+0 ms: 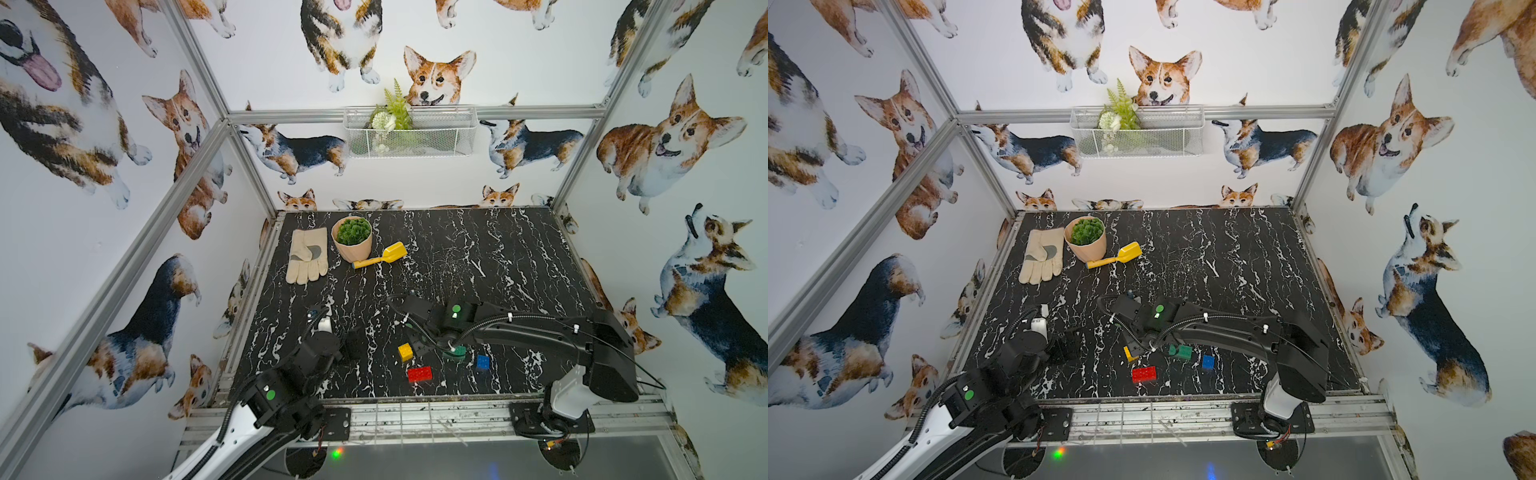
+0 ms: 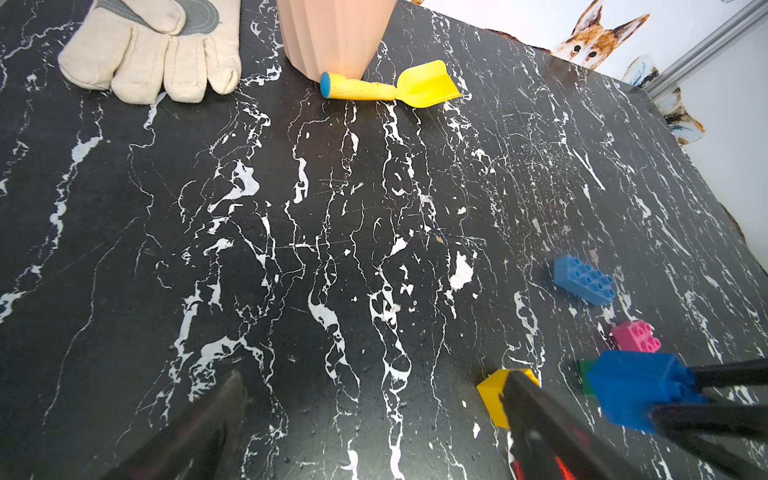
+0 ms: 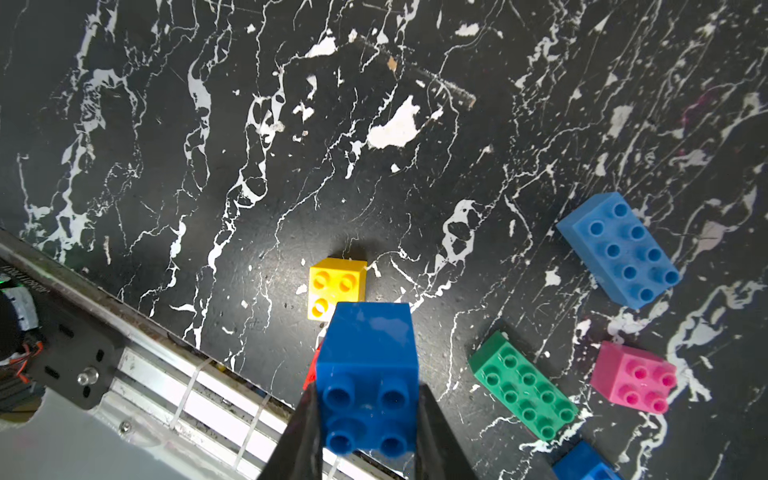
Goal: Assemble a spoon with lego
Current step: Assemble the lego brick with the lego brick.
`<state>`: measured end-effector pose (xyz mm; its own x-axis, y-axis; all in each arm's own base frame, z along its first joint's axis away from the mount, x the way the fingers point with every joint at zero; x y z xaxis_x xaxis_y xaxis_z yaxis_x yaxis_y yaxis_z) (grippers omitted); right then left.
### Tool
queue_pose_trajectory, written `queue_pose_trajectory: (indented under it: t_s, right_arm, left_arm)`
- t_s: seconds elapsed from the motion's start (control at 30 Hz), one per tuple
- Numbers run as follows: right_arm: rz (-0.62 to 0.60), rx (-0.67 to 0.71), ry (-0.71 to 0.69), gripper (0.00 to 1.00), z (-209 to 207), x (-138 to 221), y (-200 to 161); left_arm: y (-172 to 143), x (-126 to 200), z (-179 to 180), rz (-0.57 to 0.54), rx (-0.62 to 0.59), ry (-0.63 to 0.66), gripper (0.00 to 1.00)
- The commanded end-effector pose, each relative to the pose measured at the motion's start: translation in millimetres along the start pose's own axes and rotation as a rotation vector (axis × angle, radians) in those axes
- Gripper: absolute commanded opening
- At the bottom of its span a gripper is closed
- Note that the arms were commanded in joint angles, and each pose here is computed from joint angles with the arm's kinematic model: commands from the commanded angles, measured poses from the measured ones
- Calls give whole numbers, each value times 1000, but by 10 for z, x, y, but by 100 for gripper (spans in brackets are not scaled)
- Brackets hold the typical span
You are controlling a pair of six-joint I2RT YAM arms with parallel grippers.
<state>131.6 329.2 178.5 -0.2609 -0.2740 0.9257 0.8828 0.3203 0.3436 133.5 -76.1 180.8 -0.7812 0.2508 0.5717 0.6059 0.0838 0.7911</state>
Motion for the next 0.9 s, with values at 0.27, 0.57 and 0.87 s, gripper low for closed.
queue_pose_trajectory:
  t_s: [0.27,0.57,0.87]
  right_arm:
    - [11,-38,-30,5,174,-140,-32]
    - [20,-53,-39,4,200,-238,-62]
    - [24,-45,-49,3,212,-341,-66]
  left_arm:
    - [-21,33,33,-9,1,16,100]
    - [-23,54,30,-16,-2,11,100]
    - [-28,67,29,-18,-3,7,100]
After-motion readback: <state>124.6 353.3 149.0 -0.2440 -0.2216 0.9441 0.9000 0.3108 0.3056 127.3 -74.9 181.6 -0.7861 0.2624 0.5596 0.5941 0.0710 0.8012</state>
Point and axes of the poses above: each gripper's point midway between its finger pads, its own x axis back along the fingers, its own z axis along the line the jaws close on, y = z × x, the point moved 6 cm from there along x, back along the fingers, and after that the axes turned 8 degrees about -x, right-handed, at the moved point
